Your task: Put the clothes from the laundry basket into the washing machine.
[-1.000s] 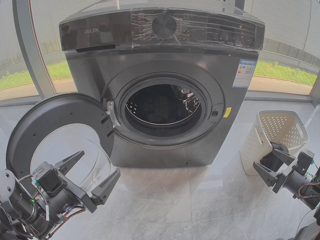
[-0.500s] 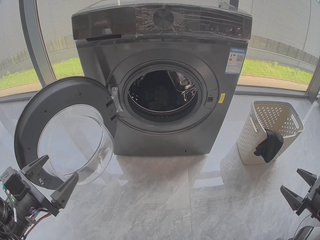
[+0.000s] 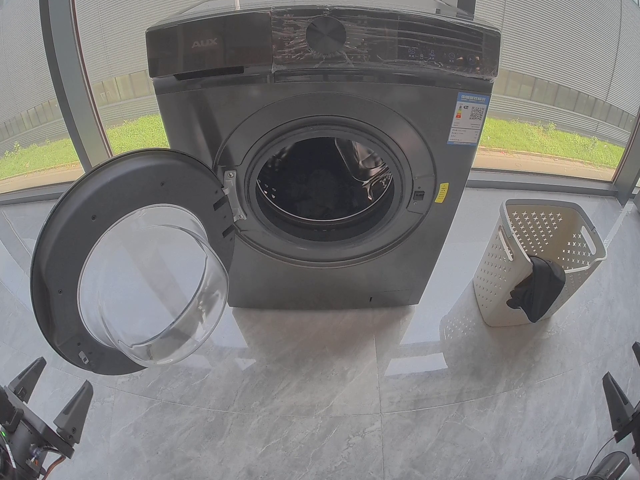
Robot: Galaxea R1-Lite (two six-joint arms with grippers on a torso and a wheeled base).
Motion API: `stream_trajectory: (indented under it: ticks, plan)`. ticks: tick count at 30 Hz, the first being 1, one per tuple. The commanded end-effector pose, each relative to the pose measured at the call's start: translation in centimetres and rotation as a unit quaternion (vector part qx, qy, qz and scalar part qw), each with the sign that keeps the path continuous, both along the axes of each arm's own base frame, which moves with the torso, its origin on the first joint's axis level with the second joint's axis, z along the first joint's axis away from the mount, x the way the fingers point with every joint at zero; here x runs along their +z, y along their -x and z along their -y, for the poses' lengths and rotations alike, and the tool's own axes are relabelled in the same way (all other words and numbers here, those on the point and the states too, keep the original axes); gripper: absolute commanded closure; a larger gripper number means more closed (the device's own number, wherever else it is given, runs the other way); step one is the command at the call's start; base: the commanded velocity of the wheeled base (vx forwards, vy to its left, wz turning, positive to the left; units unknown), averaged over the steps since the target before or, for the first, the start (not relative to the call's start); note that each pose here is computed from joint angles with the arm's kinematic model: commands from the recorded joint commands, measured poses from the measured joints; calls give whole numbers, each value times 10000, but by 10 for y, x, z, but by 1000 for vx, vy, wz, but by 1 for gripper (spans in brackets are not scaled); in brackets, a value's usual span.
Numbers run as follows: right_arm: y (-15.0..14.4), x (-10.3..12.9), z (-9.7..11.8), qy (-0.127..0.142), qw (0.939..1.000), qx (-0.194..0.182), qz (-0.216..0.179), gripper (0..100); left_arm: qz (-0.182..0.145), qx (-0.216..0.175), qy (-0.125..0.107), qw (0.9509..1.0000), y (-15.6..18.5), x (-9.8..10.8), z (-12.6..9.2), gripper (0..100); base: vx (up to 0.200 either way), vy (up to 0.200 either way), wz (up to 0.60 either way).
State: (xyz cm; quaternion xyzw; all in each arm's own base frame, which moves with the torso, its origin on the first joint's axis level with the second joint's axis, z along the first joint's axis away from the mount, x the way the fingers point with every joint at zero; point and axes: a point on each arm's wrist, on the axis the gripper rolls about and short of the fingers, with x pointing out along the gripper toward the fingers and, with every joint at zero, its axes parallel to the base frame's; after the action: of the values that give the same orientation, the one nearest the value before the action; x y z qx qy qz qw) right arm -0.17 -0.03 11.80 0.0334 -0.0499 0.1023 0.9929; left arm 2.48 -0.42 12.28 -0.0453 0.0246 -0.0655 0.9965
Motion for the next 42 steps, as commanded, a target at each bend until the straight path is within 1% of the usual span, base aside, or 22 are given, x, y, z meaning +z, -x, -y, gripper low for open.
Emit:
stream_trajectory:
  ticks: [1, 4, 6, 8, 9, 11, 14, 19, 21, 22, 24, 25, 26, 27, 28, 30, 35, 36, 37, 38, 40, 42]
  plan:
    - [14, -15, 2, -44, 9996, -160, 240, 0, 497, 674, 172, 9963, 22, -10, -10, 0, 0, 0, 0]
    - [14, -15, 2, -86, 9996, -169, 208, 0, 538, 982, -33, 9937, 27, -14, -12, 0, 0, 0, 0]
    - [14, -15, 2, -80, 9996, -201, 202, 0, 604, 1082, -25, 9923, 32, -18, -13, 0, 0, 0, 0]
    - [14, -16, 2, -61, 9996, -233, 167, 0, 534, 1058, -50, 9929, 36, -24, -13, 0, 0, 0, 0]
    - [14, -18, 2, -49, 9993, -356, 76, 0, 316, 993, -97, 9945, 39, -33, -12, 0, 0, 0, 0]
    - [13, -20, 2, -42, 9980, -624, -23, 0, 98, 1039, -57, 9945, 40, -39, -12, 0, 0, 0, 0]
    - [13, -20, 2, -64, 9974, -714, -34, 0, 87, 1066, 71, 9942, 40, -39, -12, 0, 0, 0, 0]
    - [13, -20, 2, -2, 9968, -805, -18, 0, 102, 1540, -70, 9880, 41, -39, -11, 0, 0, 0, 0]
    - [16, -22, 1, 174, 9939, -1092, 53, 0, 153, 1593, -103, 9871, 42, -39, -10, 0, 0, 0, 0]
    - [18, -24, -1, 227, 9921, -1233, 55, 0, 229, 1502, -87, 9883, 43, -39, -9, 0, 0, 0, 0]
    - [18, -27, -1, 292, 9932, -1130, -13, 0, 345, 1291, -35, 9910, 45, -40, -8, 0, 0, 0, 0]
    - [19, -31, -1, 306, 9943, -1022, -86, 0, 514, 849, 5, 9951, 48, -40, -5, 0, 0, 0, 0]
    - [20, -36, -1, 280, 9937, -1051, -274, 0, 516, 612, -6, 9968, 48, -40, -4, 0, 0, 0, 0]
    - [20, -42, 0, 308, 9920, -1080, -580, 0, 524, 635, -13, 9966, 48, -40, -4, 0, 0, 0, 0]
    - [20, -44, 0, 324, 9915, -1038, -716, 0, 525, 735, -35, 9959, 48, -40, -4, 0, 0, 0, 0]
    - [20, -43, 0, 330, 9923, -1019, -615, 0, 518, 964, -95, 9939, 48, -40, -5, 0, 0, 0, 0]
    - [21, -42, -1, 494, 9923, -989, -550, 0, 509, 972, -72, 9939, 48, -41, -6, 0, 0, 0, 0]
    - [21, -42, -1, 478, 9928, -967, -528, 0, 507, 1109, -56, 9925, 48, -40, -6, 0, 0, 0, 0]
    - [21, -42, -1, 455, 9930, -959, -522, 0, 483, 1231, -89, 9912, 48, -41, -7, 0, 0, 0, 0]
    - [20, -42, -1, 440, 9929, -965, -532, 0, 452, 1291, -208, 9904, 48, -42, -7, 0, 0, 0, 0]
    - [20, -42, -1, 417, 9930, -972, -535, 0, 445, 1276, -324, 9903, 48, -42, -7, 0, 0, 0, 0]
    - [20, -42, -1, 415, 9928, -995, -528, 0, 447, 1230, -323, 9909, 48, -42, -7, 0, 0, 0, 0]
